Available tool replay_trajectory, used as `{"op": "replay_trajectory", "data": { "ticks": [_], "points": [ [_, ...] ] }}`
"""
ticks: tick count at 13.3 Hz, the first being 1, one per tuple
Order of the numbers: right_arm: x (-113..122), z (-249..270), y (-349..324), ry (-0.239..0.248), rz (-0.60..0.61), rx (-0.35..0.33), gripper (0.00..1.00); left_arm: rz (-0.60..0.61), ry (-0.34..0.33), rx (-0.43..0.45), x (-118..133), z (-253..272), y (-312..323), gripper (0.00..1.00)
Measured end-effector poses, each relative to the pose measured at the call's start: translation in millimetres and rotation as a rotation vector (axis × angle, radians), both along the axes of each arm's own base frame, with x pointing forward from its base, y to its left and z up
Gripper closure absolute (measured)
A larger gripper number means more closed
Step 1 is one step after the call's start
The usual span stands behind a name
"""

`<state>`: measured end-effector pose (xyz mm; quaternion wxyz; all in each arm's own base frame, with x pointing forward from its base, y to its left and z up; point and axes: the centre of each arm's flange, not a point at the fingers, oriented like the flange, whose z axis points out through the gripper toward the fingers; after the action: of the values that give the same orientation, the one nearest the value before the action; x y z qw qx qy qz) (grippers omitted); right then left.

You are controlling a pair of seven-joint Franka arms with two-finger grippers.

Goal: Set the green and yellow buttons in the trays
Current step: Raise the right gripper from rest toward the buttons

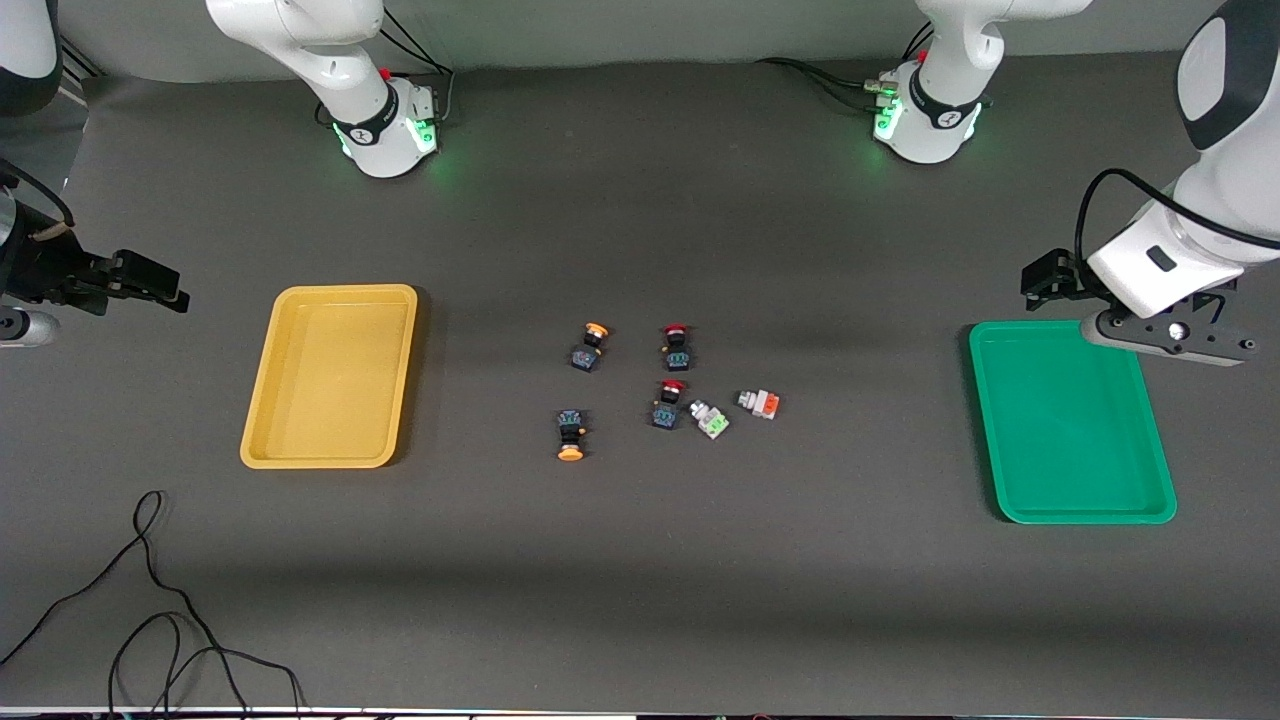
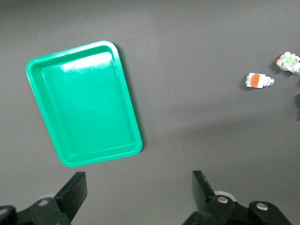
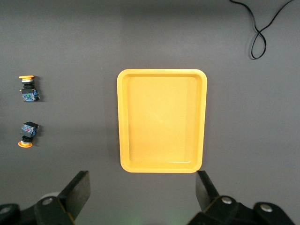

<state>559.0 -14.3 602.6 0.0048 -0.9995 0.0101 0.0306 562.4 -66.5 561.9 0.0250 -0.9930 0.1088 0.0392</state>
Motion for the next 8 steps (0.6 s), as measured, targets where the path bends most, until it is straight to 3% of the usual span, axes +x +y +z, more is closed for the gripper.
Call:
{"op": "replay_trajectory", "data": {
  "ticks": [8],
  "points": [
    [0.1,1.4,-0.5,-0.003,-0.001,0.0,0.0,0.0,0.002,0.0,-0.2,-0.2,0.1,0.0]
  ]
}}
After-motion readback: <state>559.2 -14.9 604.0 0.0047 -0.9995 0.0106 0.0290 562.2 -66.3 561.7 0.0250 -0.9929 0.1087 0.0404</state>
